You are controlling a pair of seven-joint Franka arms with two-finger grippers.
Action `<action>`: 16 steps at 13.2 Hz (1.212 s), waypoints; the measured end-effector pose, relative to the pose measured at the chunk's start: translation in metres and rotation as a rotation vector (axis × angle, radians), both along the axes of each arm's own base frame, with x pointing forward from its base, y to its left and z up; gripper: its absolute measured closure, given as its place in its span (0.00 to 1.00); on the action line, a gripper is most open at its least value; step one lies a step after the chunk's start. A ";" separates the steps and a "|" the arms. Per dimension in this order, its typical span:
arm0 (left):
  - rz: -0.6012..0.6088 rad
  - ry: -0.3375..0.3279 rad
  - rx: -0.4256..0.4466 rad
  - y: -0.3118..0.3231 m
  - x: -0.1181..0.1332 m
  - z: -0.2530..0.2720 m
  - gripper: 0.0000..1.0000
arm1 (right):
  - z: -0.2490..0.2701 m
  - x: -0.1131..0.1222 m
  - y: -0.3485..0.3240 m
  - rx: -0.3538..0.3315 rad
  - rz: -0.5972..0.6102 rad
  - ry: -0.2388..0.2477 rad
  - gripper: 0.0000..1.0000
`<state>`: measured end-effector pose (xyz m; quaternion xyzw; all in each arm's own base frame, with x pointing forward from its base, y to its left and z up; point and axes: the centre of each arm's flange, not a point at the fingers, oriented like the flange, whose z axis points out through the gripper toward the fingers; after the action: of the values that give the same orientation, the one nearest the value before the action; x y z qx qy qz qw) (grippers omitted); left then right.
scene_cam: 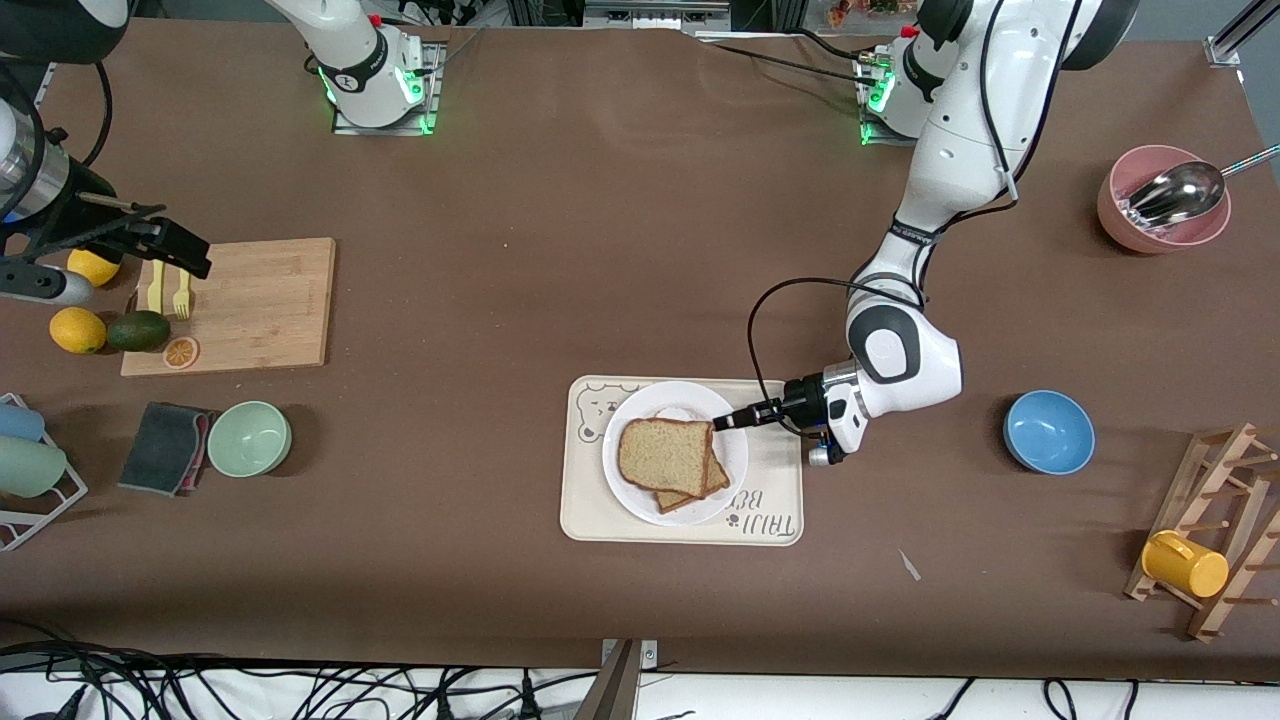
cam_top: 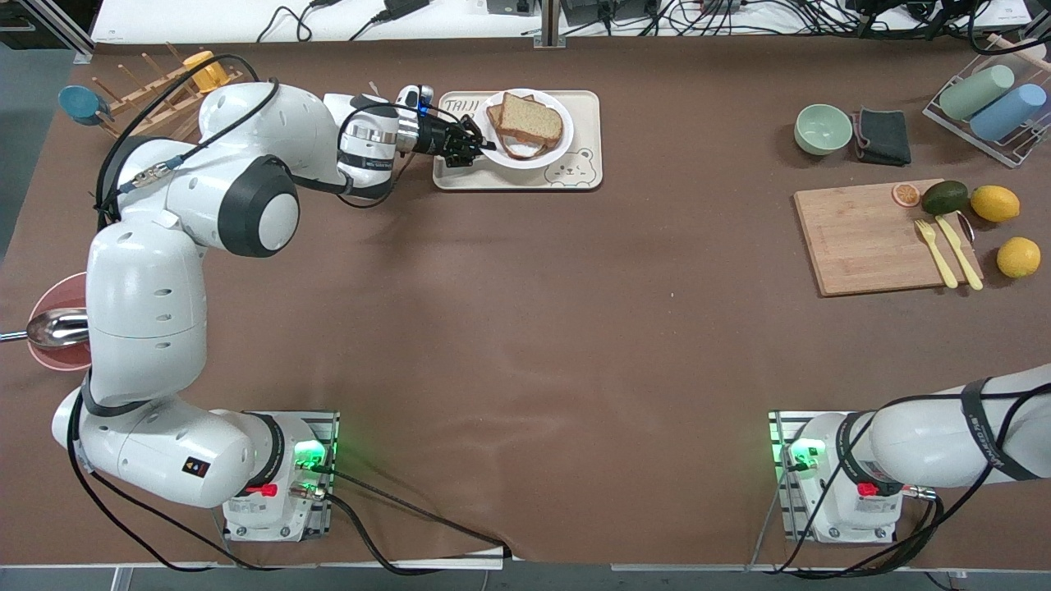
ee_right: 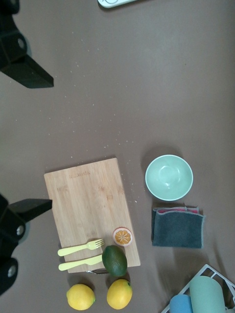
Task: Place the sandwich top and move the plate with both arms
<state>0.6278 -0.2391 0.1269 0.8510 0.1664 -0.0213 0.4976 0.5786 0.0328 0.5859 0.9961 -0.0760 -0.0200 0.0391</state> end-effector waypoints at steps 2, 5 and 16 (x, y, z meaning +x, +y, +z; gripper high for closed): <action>0.003 -0.001 0.002 0.002 0.001 0.000 0.88 | -0.001 0.001 -0.001 0.000 -0.001 0.000 0.00; -0.003 -0.008 0.005 0.003 0.000 -0.001 0.77 | -0.001 0.001 -0.001 0.000 -0.003 -0.002 0.00; -0.085 -0.131 0.089 0.053 -0.026 0.040 0.00 | -0.001 0.001 0.001 0.000 -0.002 -0.004 0.00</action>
<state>0.6021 -0.1860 0.1670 0.8781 0.0979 0.0209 0.4679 0.5799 0.0340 0.5853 0.9961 -0.0773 -0.0183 0.0388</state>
